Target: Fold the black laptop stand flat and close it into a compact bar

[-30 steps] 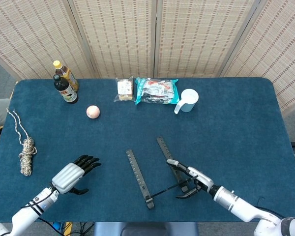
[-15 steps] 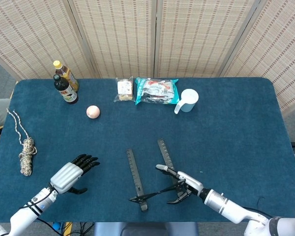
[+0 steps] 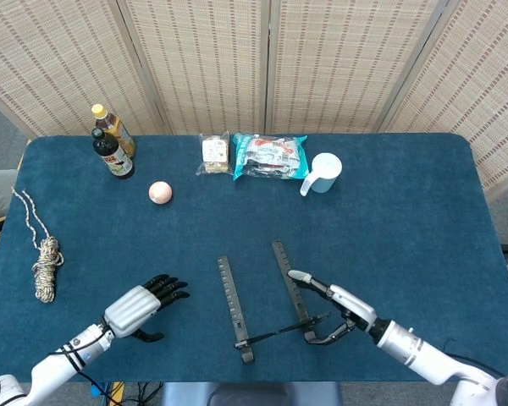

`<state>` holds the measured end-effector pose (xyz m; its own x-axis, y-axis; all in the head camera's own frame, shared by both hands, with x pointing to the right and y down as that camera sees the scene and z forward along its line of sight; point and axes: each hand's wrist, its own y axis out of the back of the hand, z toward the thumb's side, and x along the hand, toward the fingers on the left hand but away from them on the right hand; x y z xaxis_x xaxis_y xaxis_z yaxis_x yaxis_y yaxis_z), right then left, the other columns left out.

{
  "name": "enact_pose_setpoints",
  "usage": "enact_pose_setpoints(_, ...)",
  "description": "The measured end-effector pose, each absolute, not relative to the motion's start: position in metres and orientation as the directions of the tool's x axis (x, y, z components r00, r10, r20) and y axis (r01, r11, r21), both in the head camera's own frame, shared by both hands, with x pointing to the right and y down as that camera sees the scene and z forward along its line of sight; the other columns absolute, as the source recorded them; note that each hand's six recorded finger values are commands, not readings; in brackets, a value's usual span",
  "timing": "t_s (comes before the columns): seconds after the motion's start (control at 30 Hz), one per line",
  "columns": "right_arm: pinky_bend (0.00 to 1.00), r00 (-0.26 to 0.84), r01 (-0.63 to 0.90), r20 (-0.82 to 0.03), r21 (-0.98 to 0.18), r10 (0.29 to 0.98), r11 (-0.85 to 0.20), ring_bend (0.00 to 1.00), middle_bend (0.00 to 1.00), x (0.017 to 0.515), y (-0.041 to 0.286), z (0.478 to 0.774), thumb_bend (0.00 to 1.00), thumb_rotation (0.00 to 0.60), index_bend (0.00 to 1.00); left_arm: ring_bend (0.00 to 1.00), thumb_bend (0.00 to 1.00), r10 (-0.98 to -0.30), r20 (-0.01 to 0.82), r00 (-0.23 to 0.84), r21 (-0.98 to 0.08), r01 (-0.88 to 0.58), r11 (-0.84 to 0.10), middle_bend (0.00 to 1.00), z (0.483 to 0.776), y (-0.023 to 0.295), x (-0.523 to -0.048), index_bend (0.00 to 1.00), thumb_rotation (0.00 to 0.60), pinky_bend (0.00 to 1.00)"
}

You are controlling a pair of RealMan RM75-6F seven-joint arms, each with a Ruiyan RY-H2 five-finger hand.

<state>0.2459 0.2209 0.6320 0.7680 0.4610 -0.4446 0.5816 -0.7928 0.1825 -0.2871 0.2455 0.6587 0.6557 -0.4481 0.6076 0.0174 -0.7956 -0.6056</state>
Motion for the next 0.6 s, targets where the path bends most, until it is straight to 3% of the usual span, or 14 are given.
enact_pose_setpoints(0.27, 0.06, 0.739, 0.641, -0.368, 0.128, 0.564, -0.757, 0.0, 0.04, 0.266, 0.188, 0.59, 0.0, 0.6, 0.0, 0.01, 0.17, -0.354, 0.562, 0.747, -0.604, 0.079, -0.793, 0.04, 0.661, 0.254, -0.258, 0.15, 0.6, 0.02)
enact_pose_setpoints(0.43, 0.06, 0.702, 0.687, -0.344, 0.098, 0.624, -0.72, 0.0, 0.04, 0.272, 0.167, 0.578, 0.0, 0.6, 0.0, 0.01, 0.17, -0.308, 0.524, 0.794, -0.61, 0.098, -0.786, 0.04, 0.659, 0.258, -0.241, 0.15, 0.6, 0.02)
enact_pose_setpoints(0.6, 0.06, 0.689, 0.701, -0.355, 0.106, 0.632, -0.705, 0.0, 0.04, 0.274, 0.164, 0.579, 0.0, 0.6, 0.0, 0.01, 0.17, -0.27, 0.511, 0.816, -0.582, 0.098, -0.807, 0.05, 0.657, 0.262, -0.231, 0.17, 0.6, 0.02)
